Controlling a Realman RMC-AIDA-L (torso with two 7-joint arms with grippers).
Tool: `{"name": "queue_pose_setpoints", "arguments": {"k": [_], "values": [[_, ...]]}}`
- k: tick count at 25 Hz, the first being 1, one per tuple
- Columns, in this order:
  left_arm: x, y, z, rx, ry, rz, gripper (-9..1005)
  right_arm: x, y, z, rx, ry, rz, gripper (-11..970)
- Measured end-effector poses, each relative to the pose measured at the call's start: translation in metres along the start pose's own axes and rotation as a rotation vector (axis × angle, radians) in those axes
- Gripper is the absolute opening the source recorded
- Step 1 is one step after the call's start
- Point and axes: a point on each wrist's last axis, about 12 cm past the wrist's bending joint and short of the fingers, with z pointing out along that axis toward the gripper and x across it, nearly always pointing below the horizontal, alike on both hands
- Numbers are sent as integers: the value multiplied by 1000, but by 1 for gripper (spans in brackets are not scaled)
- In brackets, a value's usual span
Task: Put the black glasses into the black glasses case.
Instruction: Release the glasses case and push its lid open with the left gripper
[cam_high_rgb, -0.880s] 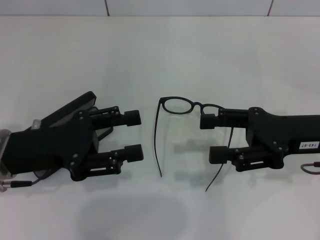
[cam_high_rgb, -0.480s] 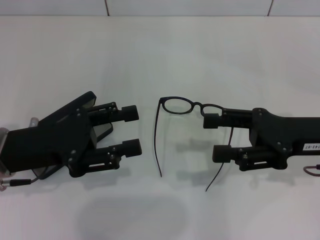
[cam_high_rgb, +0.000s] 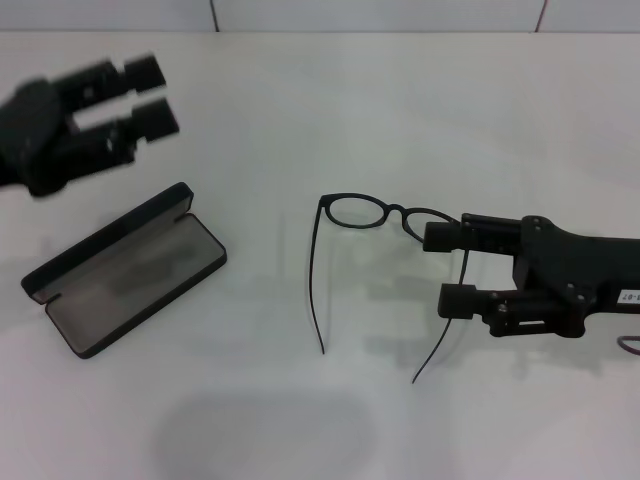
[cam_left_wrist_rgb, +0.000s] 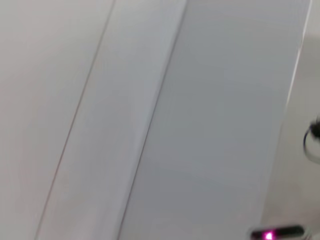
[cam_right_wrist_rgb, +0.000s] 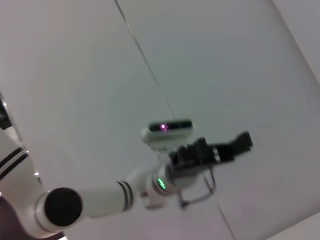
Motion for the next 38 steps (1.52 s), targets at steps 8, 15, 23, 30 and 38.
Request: {"name": "queue_pose_setpoints", "arguments": {"k": [8,15,23,30,38], "values": [[-70,-10,37,-315,595,75,703,4,-3,2,39,-10,-2,801],[-58,-9,72,-528,973,79,700,7,-5,4,63,-1,1,800],[-42,5,79,-581,1066,76,673,7,-5,2,68,-1,-6,800],[-22,22,78,-615,1170,45,629,8,-5,-1,78,-5,-10,799],[-11,26,87,-625,1286,108,579,10,-5,-1,85,-7,-13,800]]}}
